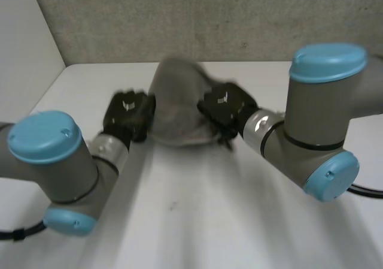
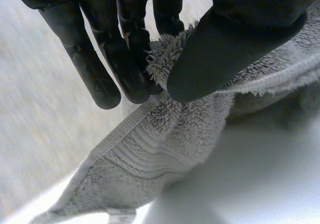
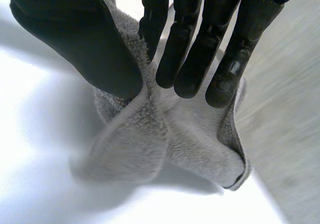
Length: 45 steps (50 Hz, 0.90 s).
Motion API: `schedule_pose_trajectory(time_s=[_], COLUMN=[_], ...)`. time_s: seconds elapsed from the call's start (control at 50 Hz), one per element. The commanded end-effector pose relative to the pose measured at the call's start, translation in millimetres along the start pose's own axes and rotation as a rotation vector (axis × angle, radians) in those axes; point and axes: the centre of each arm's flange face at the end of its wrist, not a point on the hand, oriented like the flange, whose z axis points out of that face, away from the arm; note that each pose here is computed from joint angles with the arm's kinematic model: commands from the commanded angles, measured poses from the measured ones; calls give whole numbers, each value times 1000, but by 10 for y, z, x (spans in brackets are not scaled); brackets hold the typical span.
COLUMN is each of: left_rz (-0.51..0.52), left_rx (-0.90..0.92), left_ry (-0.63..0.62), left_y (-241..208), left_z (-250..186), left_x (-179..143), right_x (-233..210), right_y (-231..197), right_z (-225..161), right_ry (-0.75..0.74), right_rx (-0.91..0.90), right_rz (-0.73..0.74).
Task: Fold the towel.
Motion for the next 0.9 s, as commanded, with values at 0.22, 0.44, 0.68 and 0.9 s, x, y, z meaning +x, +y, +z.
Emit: schedule_pose_trajectory(time_s=[0.22,0.44,0.68,0.9], left_rz=[11,-7,-13,-20], left_rx=[-50,36,77,131], left_ry=[40,1,-2,-7], left_y=[-355,-751,-897,-1077], left_z=[-334,-448,-505,-530], left_x=[189,16,-1,-19], right_x=[374,343,14,-268], right_y=[565,1070,1338,1204], right_z=[-112,-204,-3,268], right_ry=[141,227,150,140], right_rx=[-169,-161,-203,-89], right_rz=[529,855,866,803])
